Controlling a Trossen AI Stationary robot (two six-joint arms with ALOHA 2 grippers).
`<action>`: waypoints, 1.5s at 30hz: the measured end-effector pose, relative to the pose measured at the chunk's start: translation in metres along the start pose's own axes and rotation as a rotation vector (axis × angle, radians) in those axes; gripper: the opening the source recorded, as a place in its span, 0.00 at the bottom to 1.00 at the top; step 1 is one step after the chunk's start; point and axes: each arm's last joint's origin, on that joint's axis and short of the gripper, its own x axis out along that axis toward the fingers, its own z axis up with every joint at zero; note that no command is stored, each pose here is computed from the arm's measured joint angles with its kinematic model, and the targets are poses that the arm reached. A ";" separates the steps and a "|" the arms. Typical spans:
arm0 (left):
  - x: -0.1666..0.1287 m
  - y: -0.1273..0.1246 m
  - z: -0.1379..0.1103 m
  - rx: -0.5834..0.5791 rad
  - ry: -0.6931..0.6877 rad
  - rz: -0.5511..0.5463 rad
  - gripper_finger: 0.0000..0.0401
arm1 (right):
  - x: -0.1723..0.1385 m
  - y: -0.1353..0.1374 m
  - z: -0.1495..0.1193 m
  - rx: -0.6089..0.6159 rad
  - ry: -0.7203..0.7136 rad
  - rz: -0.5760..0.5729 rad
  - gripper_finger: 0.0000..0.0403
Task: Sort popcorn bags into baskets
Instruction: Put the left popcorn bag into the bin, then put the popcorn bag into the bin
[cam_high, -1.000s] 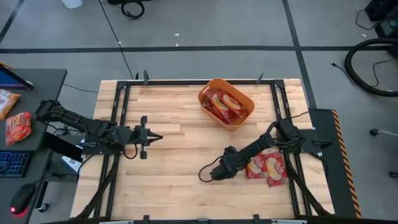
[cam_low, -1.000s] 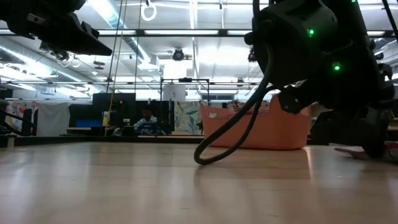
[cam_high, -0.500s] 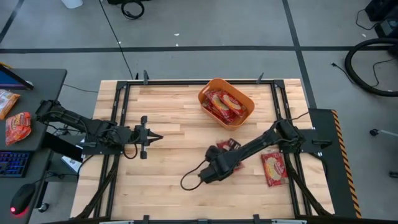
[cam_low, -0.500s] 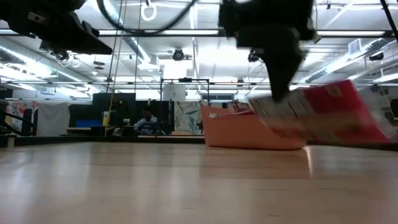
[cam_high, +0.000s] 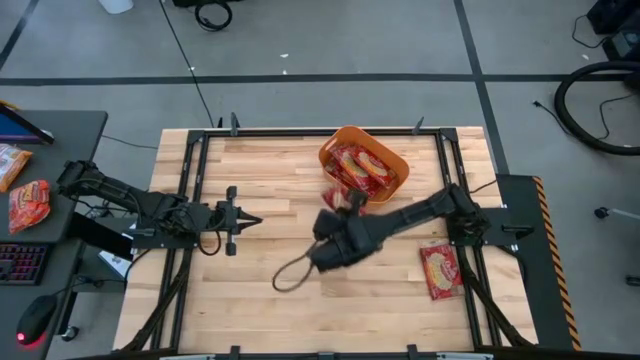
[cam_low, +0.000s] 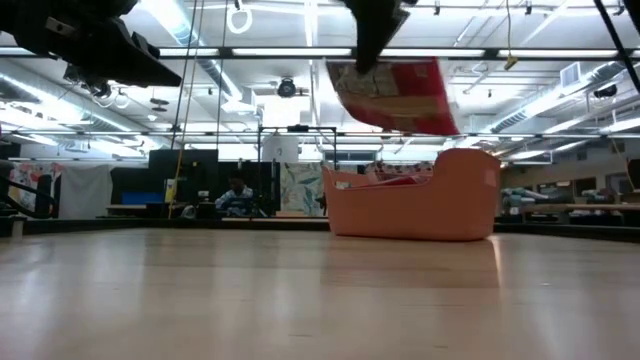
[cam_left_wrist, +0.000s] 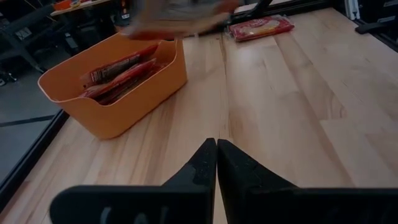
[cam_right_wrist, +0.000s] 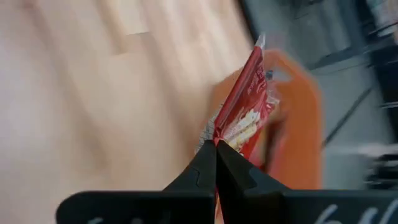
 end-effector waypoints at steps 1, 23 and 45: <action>0.000 0.000 0.000 0.000 -0.001 0.000 0.05 | 0.005 -0.005 0.003 -0.021 -0.001 -0.021 0.01; 0.000 0.000 -0.001 0.002 0.012 -0.001 0.05 | 0.147 -0.142 0.034 -0.170 0.383 -0.016 0.03; 0.000 0.000 -0.003 -0.015 0.028 -0.002 0.05 | 0.098 -0.115 0.016 0.027 0.340 0.095 0.30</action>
